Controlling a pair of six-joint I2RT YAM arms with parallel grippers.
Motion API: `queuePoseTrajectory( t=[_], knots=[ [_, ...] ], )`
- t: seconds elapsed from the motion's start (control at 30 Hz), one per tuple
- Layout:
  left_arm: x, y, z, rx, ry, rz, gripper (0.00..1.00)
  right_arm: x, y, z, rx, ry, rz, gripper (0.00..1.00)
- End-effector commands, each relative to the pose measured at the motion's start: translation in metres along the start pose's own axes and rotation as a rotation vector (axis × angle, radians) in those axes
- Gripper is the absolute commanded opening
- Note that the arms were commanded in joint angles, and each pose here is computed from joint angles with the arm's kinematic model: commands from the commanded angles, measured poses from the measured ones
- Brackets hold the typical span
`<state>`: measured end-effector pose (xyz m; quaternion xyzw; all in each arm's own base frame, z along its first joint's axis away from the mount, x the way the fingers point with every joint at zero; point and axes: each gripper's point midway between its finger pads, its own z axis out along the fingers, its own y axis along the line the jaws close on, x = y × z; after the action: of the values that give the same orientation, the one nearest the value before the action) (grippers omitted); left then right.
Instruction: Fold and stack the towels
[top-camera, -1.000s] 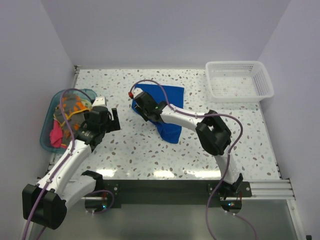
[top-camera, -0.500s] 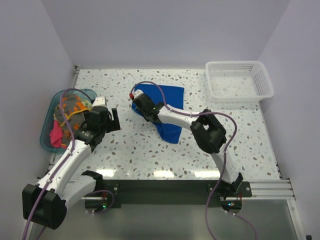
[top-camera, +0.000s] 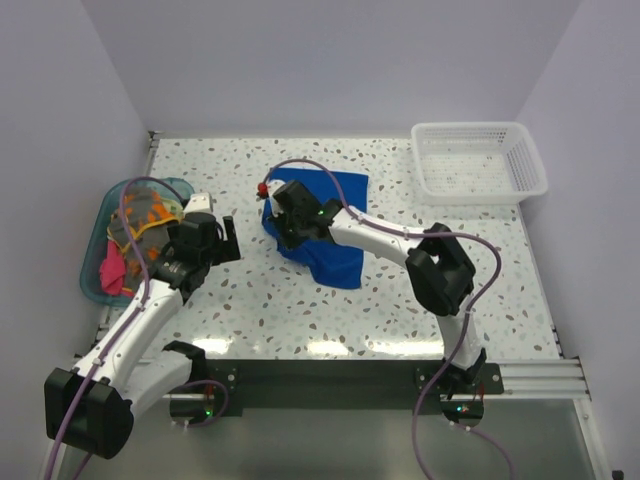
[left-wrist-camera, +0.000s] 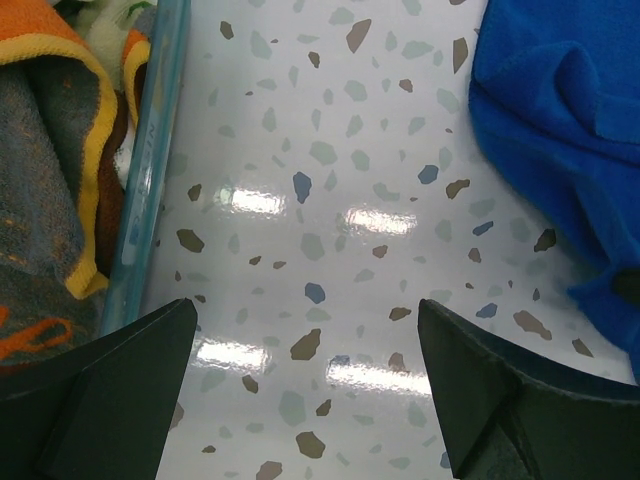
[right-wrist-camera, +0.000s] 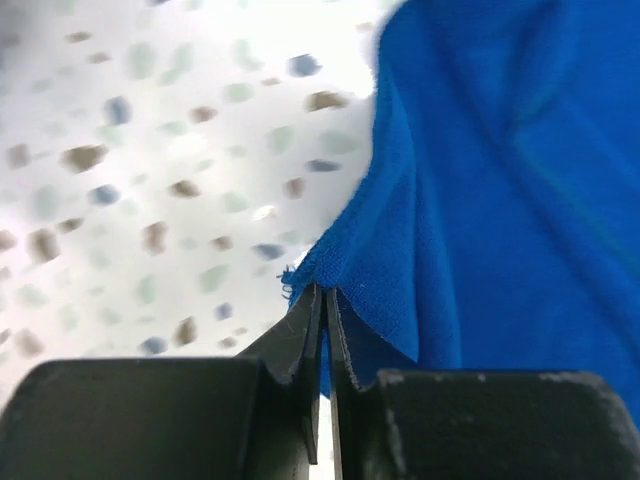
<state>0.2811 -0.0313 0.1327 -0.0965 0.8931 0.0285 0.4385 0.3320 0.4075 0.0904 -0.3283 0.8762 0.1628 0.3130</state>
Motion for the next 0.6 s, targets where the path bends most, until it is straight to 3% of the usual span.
queuePoseTrajectory(
  t=[0.0, 0.07, 0.13, 0.23, 0.27, 0.4, 0.57],
  knots=[
    [-0.013, 0.003, -0.001, -0.017, -0.045, -0.011, 0.98, 0.006, 0.058, -0.021, -0.279, 0.037, 0.107, 0.07],
    [-0.013, 0.003, -0.001, -0.016, -0.046, -0.015, 0.98, 0.012, 0.077, -0.019, -0.345, 0.049, 0.117, 0.08],
    [-0.012, 0.004, -0.001, -0.019, -0.043, -0.013, 0.98, 0.022, 0.097, -0.016, -0.414, 0.091, 0.116, 0.15],
    [-0.012, 0.005, -0.002, -0.023, -0.045, -0.016, 0.98, 0.028, 0.122, -0.026, -0.472, 0.122, 0.066, 0.31],
    [-0.012, 0.005, -0.002, -0.023, -0.046, -0.017, 0.98, 0.032, 0.123, -0.029, -0.472, 0.130, 0.059, 0.44],
    [-0.009, -0.008, -0.002, 0.040, -0.018, -0.025, 0.98, 0.030, 0.084, -0.059, -0.296, 0.077, 0.009, 0.65],
    [0.001, -0.044, -0.005, 0.211, 0.077, -0.059, 0.96, 0.063, -0.007, -0.073, -0.010, 0.119, 0.097, 0.63]
  ],
)
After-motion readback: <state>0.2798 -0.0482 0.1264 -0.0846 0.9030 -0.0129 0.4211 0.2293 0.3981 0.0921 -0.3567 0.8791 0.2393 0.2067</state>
